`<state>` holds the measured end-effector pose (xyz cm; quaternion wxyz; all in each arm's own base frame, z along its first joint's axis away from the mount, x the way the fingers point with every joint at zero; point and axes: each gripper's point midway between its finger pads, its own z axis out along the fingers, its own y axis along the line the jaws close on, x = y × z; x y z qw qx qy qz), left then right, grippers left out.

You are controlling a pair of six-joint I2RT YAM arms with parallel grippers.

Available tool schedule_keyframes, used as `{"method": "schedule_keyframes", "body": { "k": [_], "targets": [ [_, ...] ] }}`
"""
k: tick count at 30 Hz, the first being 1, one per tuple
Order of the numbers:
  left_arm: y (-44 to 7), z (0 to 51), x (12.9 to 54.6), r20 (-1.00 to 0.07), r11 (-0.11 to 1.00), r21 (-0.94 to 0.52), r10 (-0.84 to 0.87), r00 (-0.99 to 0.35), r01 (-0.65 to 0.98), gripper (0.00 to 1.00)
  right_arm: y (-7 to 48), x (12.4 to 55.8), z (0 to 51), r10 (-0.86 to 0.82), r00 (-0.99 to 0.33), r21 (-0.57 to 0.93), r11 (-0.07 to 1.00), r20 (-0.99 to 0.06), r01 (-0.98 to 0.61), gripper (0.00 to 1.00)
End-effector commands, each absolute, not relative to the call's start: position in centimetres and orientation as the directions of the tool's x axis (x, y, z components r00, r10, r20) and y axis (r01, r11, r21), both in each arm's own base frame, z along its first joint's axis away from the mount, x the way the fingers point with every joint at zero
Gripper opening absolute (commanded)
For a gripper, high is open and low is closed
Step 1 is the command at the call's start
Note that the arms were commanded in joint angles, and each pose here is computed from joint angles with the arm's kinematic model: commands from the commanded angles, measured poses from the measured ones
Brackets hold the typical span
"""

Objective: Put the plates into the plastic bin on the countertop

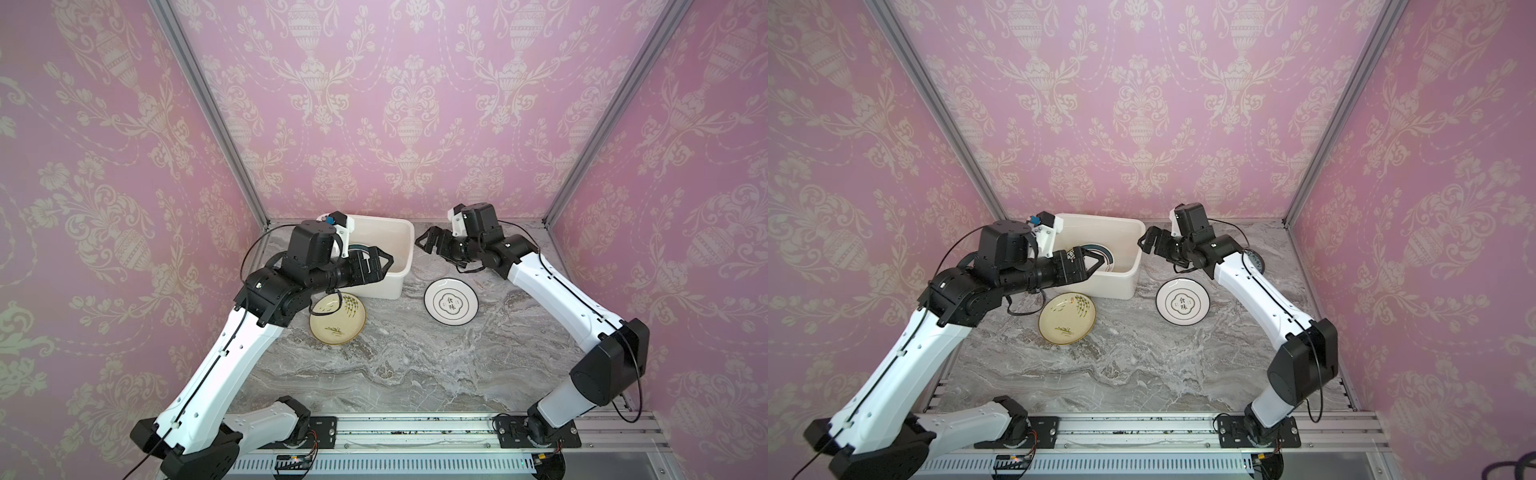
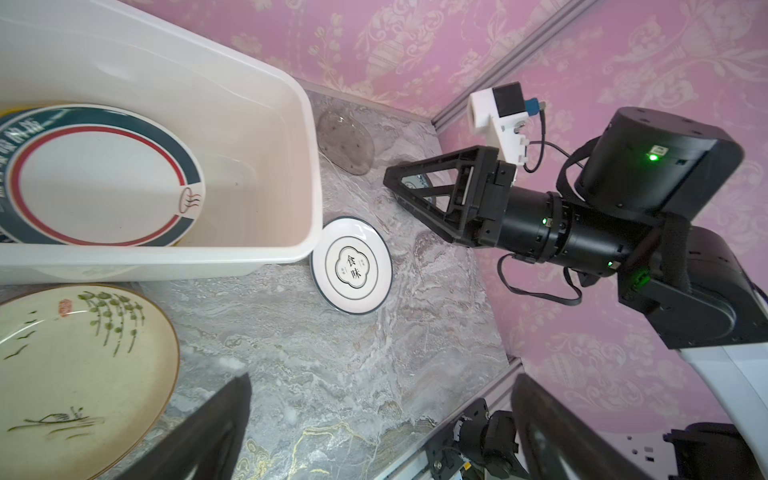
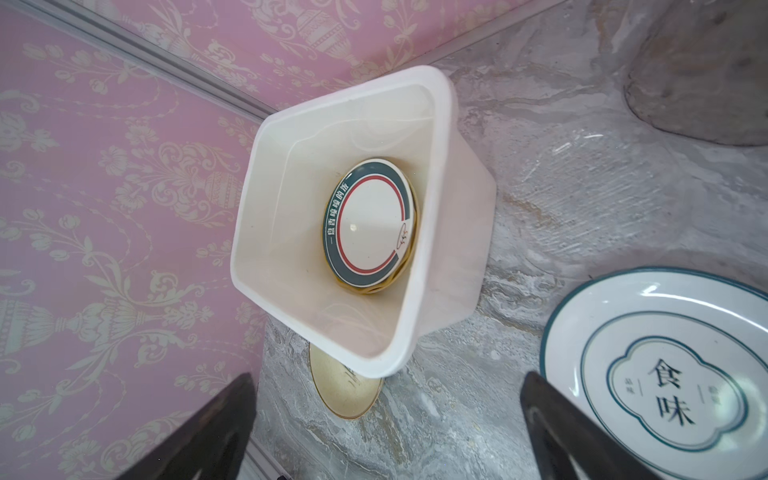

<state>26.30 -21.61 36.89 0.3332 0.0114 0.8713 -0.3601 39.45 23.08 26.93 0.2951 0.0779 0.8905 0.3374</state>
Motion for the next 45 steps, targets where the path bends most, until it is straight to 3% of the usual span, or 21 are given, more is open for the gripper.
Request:
{"method": "schedule_keyframes", "body": {
  "k": [1,11,19,29,45],
  "targets": [
    [-24.4,35.3,26.8,-0.523,0.718,-0.665,-0.251,-0.815,0.206,0.99,20.6,38.1,25.8,0.403,-0.818,0.693,0.721,-0.411,0.007,1.00],
    [-30.3,27.4,29.4,-0.289,0.676,-0.732,-0.420,-0.860,-0.084,0.99,11.6,36.9,19.2,0.566,-0.783,0.669,0.690,-0.259,0.277,1.00],
    [-34.1,21.7,29.8,-0.170,0.654,-0.719,-0.494,-0.853,-0.235,0.99,10.4,40.2,16.1,0.630,-0.757,0.707,0.615,-0.173,0.350,1.00],
    [-37.2,16.9,30.0,-0.214,0.706,-0.660,-0.503,-0.838,-0.255,0.99,9.8,44.0,12.8,0.627,-0.770,0.708,0.595,-0.114,0.380,1.00],
    [-39.0,10.8,30.8,-0.213,0.751,-0.592,-0.496,-0.841,-0.293,0.99,9.6,44.6,7.1,0.620,-0.783,0.654,0.615,-0.056,0.440,1.00]
  ]
}}
